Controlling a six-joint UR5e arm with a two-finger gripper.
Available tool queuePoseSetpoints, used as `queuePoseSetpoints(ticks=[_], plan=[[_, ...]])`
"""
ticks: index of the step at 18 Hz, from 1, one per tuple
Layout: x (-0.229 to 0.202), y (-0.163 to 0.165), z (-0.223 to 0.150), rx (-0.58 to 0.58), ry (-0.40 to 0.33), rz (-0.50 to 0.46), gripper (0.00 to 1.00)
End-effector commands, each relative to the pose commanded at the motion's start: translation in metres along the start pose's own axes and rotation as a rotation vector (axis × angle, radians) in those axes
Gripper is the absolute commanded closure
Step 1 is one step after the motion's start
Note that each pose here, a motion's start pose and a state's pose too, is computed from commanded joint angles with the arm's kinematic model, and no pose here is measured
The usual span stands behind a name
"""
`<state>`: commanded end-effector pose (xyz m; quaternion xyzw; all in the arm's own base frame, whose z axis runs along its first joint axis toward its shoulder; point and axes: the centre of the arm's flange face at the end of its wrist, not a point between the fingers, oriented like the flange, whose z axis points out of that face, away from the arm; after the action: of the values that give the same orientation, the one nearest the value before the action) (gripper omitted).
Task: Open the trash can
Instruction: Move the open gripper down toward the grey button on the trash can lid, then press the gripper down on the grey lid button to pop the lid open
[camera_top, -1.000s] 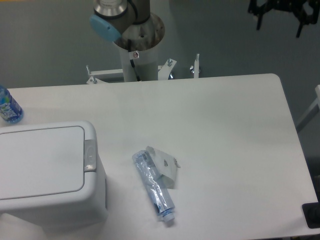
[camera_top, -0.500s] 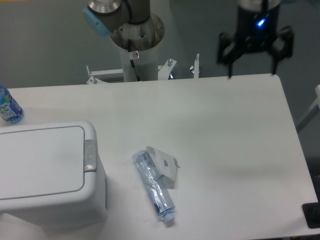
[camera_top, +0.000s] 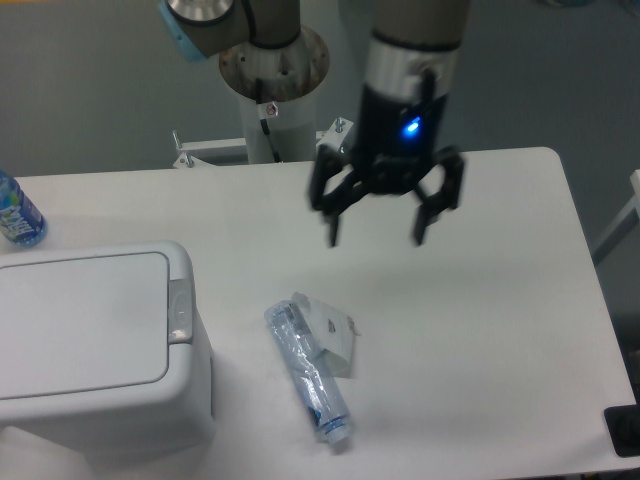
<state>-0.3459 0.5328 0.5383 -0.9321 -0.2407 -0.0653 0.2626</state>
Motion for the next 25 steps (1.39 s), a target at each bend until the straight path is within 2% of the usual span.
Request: queuePoseSetpoints(ticks=[6,12,25], plan=[[0.031,-0.003,0.033,-0.021,0.031,0.042,0.00],[0.041,0.001,0.054,-0.055,0.044,0.057,0.00],[0.055,0.014,0.074,-0.094,0.064,0.071,0.00]])
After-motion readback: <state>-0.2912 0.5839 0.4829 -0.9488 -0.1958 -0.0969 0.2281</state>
